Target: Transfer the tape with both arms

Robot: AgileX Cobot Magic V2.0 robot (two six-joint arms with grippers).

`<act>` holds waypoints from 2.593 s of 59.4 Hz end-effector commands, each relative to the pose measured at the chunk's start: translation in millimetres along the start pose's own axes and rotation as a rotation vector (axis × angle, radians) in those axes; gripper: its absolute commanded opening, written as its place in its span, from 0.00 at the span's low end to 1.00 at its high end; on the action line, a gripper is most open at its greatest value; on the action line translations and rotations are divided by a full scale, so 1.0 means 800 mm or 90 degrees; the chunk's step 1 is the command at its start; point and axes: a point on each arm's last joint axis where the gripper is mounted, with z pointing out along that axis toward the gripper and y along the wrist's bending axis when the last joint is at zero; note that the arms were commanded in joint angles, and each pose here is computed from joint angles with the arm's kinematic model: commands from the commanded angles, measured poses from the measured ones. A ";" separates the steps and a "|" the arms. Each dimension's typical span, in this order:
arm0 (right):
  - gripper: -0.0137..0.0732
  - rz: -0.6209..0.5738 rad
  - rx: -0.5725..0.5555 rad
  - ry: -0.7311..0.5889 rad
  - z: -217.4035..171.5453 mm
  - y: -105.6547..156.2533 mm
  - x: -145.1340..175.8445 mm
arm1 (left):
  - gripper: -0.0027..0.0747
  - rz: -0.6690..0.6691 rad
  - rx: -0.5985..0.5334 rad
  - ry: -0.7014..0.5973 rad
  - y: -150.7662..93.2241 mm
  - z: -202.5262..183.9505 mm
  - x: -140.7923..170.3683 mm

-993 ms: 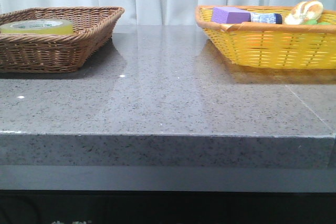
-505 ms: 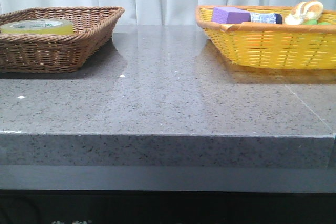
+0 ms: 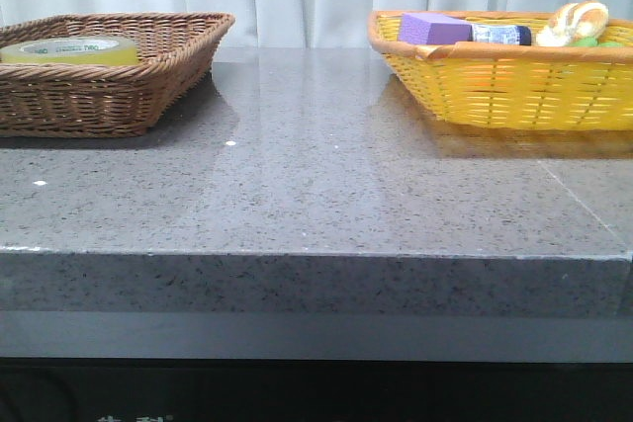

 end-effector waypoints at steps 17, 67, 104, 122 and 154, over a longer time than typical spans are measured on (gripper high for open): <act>0.05 -0.003 0.000 -0.060 -0.002 0.001 -0.017 | 0.01 -0.007 0.016 -0.098 0.005 -0.006 0.049; 0.05 -0.003 0.000 -0.059 -0.002 0.001 -0.017 | 0.01 -0.020 0.016 -0.084 0.009 0.010 0.088; 0.05 -0.007 0.001 -0.058 -0.002 0.001 -0.017 | 0.01 -0.020 0.016 -0.084 0.009 0.010 0.088; 0.05 -0.041 0.012 -0.137 0.014 -0.010 0.038 | 0.01 -0.020 0.016 -0.084 0.009 0.010 0.088; 0.05 -0.053 0.018 -0.138 0.031 -0.019 0.096 | 0.01 -0.020 0.016 -0.082 0.009 0.010 0.089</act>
